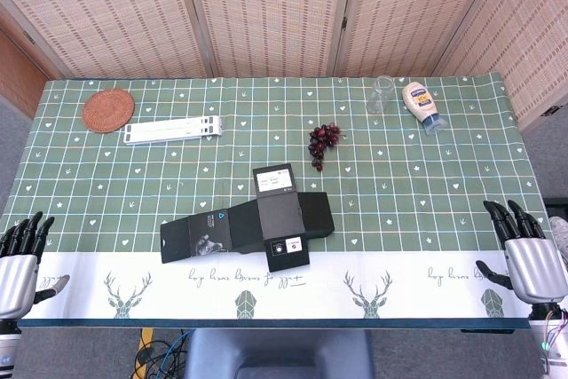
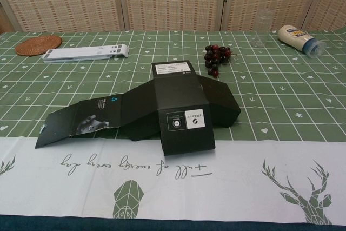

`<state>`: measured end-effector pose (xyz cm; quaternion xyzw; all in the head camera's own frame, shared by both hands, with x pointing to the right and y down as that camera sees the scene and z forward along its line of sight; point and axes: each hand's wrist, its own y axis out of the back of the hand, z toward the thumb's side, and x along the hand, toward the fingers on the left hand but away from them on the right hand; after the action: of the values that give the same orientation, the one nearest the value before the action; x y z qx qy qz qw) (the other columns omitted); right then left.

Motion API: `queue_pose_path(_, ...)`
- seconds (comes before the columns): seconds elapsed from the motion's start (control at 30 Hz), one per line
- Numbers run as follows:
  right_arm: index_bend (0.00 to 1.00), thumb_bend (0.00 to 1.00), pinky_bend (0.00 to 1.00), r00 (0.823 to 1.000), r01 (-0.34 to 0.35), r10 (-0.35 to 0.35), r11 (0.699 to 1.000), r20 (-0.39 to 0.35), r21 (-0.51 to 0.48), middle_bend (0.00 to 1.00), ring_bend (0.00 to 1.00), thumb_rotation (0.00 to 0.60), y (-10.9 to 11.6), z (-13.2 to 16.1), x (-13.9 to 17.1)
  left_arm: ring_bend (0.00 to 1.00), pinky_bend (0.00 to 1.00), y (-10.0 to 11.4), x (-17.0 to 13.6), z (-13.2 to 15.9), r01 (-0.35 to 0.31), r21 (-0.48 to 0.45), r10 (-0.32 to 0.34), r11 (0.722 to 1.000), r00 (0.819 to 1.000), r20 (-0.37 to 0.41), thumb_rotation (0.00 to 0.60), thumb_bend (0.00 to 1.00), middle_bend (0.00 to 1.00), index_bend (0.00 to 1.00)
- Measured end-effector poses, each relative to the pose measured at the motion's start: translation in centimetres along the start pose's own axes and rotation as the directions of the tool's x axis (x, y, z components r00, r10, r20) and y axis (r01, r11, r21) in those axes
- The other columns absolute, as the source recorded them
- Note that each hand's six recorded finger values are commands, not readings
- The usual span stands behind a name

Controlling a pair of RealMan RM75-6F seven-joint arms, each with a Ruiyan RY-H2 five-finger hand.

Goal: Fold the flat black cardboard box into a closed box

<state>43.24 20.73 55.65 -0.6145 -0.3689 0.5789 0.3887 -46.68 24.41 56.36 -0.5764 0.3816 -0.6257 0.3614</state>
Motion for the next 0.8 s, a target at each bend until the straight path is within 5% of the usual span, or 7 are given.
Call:
queue_pose_path(0.37, 0.0, 0.2, 0.12, 0.999, 0.03, -0.03, 1.0, -0.044, -0.007, 0.12, 0.06, 0.6, 0.7, 0.7, -0.2, 0.0, 0.08, 0.1, -0.2, 0.2, -0.026, -0.008, 0.026, 1.0, 1.0, 0.012, 0.6, 0.14, 0.0, 0.0)
queue_pose_path(0.8, 0.0, 0.2, 0.12, 0.979, 0.01, -0.002, 0.999, -0.205, 0.039, 0.12, 0.06, 0.6, 1.1, 4.5, -2.9, 0.0, 0.08, 0.2, -0.4, 0.2, -0.035, -0.023, 0.035, 0.999, 0.999, 0.013, 0.6, 0.14, 0.0, 0.0)
